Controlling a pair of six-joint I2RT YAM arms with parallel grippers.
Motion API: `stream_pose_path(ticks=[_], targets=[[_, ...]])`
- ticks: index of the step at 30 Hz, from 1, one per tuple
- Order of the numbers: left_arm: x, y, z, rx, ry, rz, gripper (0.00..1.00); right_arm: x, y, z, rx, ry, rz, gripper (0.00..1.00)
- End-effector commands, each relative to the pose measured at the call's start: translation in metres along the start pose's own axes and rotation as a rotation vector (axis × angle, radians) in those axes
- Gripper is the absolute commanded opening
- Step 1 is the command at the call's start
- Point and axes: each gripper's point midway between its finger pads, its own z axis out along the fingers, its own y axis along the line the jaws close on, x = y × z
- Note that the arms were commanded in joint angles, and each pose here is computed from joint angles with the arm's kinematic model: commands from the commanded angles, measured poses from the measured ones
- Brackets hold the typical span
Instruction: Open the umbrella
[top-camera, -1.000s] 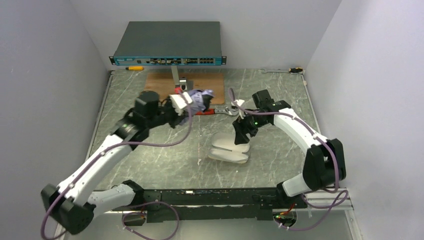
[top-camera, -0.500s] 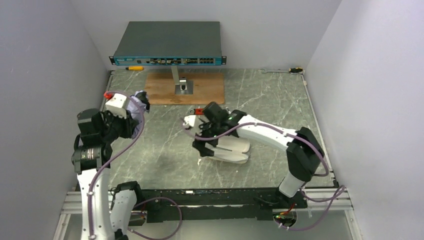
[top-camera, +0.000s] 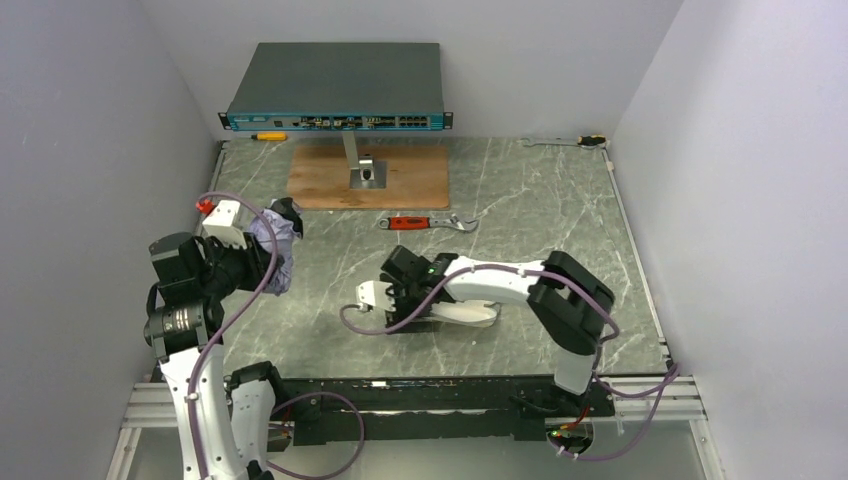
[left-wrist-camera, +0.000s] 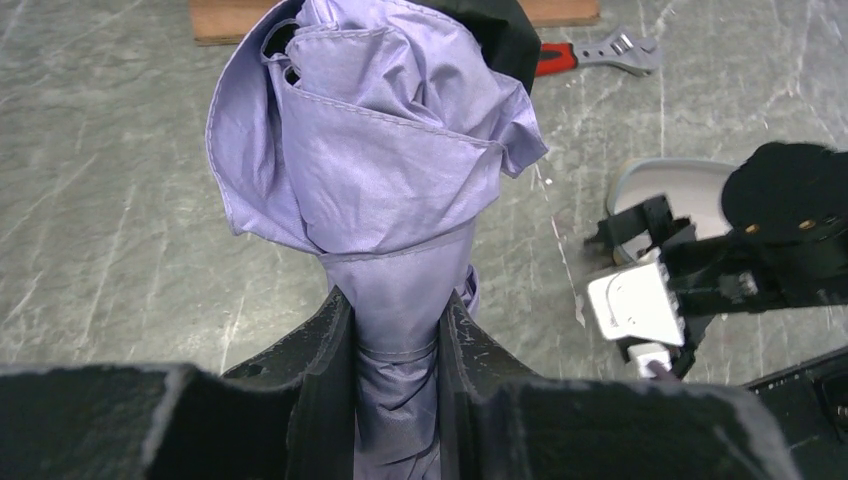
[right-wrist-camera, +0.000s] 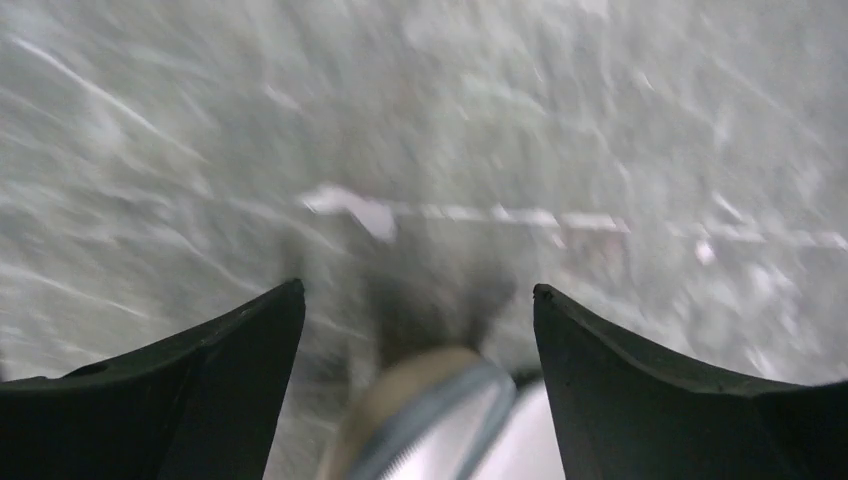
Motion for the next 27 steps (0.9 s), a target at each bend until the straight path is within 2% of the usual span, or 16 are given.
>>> stream_pose_path(ticks=[1,4,10,17,19,22,25,27], targets=[[-0.007,-0.021,-0.003,0.129,-0.071,0.118,0.0,0.048,-0.014,-0.014,0.111,0.09,-0.131,0.85],[-0.002,-0.027,-0.001,0.187,-0.058,0.189,0.0,0.094,-0.02,-0.031,0.115,0.139,-0.091,0.84],[0.023,-0.018,0.016,0.253,0.055,0.366,0.0,0.197,-0.035,-0.065,0.135,0.241,-0.001,0.83],[0.042,-0.03,0.044,0.336,0.131,0.615,0.0,0.284,-0.064,-0.093,0.205,0.328,0.099,0.82],[0.047,-0.041,0.052,0.378,0.139,0.669,0.0,0.306,-0.084,-0.101,0.236,0.347,0.176,0.82],[0.053,-0.053,0.064,0.438,0.151,0.707,0.0,0.334,-0.111,-0.107,0.267,0.347,0.371,0.82],[0.06,-0.069,0.072,0.513,0.169,0.755,0.0,0.357,-0.137,-0.123,0.344,0.335,0.543,0.85],[0.063,-0.079,0.075,0.556,0.172,0.795,0.0,0.355,-0.143,-0.136,0.351,0.303,0.606,0.89]])
